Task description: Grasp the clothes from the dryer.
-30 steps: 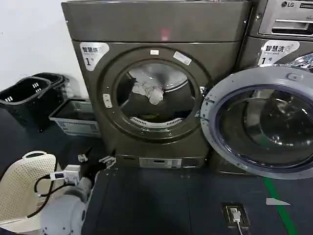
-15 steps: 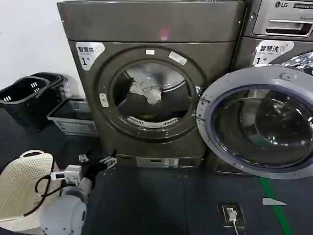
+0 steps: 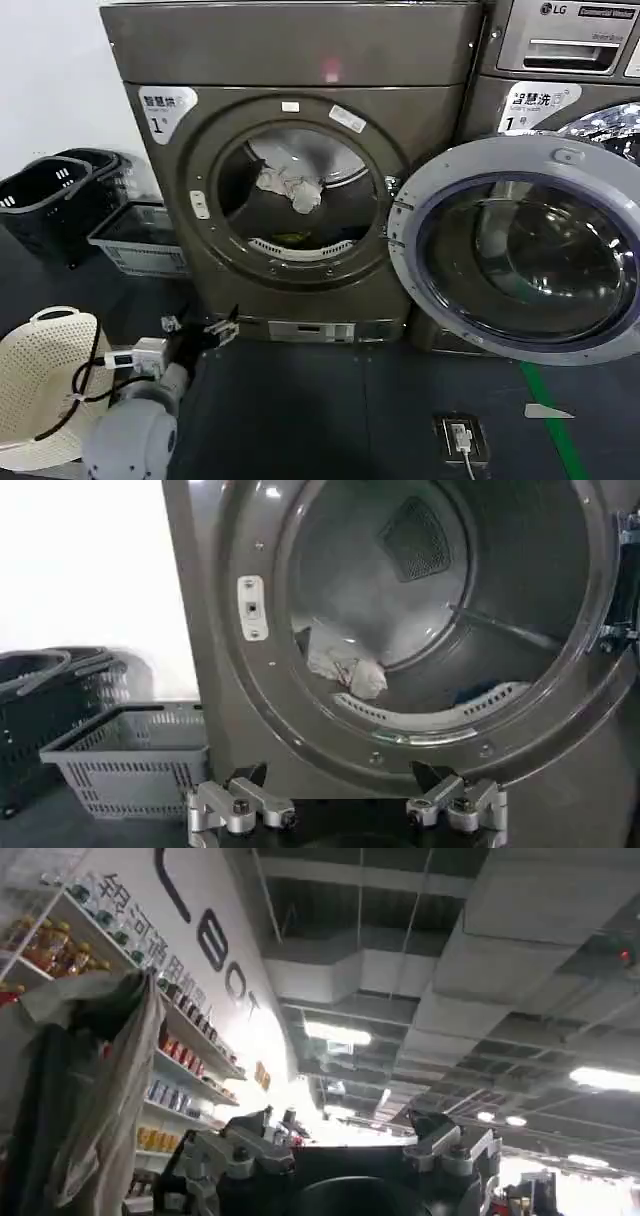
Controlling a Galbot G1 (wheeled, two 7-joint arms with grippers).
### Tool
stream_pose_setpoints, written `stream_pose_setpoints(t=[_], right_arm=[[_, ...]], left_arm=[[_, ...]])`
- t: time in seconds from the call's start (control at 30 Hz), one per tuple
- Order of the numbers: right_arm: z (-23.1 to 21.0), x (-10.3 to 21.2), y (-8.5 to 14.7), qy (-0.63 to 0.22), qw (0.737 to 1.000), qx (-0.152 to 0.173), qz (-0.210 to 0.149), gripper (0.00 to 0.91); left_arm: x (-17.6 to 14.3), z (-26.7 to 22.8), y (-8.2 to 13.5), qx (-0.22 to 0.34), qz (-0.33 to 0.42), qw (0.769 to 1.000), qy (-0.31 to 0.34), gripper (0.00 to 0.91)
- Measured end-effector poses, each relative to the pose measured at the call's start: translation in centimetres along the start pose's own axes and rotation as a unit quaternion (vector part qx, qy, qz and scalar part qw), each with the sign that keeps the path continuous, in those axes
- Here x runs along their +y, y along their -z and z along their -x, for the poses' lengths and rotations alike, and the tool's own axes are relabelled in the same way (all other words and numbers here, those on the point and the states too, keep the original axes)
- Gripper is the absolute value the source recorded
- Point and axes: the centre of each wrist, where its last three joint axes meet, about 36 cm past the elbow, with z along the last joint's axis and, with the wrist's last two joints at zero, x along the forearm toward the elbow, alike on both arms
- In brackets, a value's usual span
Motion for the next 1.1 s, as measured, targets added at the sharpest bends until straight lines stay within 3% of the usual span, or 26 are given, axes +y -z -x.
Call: stream_pose_setpoints(t=[1.1], right_arm=[[-0.4,-1.2,-0.4,-0.028,0.999,-0.011,0.029,0.907]], left_arm=[[-0.7,0.0,-0.1,0.002,0.009,1.000,-0.015,0.907]])
